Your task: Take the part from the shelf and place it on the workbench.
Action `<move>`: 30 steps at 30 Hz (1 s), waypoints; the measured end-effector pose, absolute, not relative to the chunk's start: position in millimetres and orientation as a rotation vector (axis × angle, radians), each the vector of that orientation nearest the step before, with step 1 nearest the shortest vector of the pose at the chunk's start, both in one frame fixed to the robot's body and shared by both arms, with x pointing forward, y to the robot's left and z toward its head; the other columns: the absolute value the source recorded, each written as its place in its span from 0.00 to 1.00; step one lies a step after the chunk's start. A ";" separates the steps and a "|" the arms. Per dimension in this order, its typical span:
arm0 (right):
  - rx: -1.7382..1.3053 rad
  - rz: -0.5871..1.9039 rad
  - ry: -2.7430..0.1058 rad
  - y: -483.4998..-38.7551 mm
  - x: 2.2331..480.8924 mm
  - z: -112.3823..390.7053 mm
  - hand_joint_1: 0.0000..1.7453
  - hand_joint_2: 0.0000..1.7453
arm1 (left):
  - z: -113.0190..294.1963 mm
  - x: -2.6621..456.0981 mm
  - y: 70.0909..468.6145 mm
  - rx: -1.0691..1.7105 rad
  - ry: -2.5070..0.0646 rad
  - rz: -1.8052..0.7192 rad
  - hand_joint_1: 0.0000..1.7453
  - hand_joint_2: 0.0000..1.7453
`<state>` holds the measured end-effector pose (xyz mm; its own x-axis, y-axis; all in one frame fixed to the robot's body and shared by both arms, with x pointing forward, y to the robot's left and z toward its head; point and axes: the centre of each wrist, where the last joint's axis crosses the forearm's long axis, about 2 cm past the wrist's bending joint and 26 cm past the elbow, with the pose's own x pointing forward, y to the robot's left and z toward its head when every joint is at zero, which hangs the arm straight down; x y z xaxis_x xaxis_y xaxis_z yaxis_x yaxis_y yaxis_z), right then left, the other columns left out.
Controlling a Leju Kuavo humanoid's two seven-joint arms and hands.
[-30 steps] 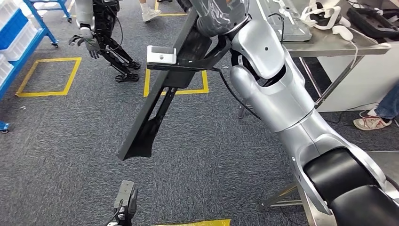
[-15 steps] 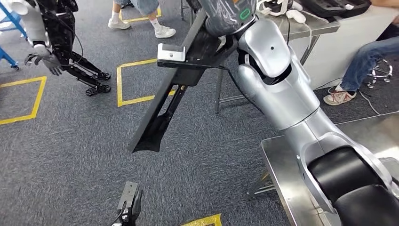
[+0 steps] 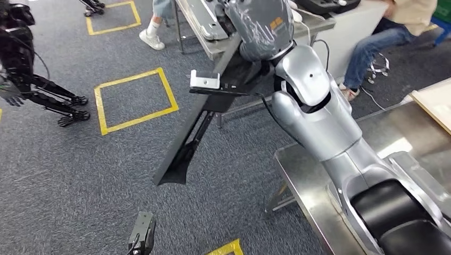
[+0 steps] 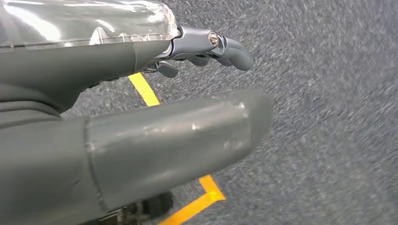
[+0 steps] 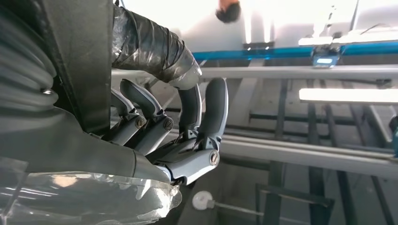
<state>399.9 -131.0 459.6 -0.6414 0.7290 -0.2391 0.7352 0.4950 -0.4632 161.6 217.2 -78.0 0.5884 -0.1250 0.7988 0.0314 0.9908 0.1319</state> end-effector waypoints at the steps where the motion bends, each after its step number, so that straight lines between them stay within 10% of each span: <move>1: 1.324 -0.851 2.711 -130.8 399.3 456.4 1.00 1.00 | -79.3 158.1 217.7 0.104 -0.931 -0.102 0.00 0.00; 30: 1.210 -0.785 2.772 -113.1 391.8 456.5 1.00 1.00 | -77.6 171.2 237.9 0.041 -1.056 -0.212 0.00 0.00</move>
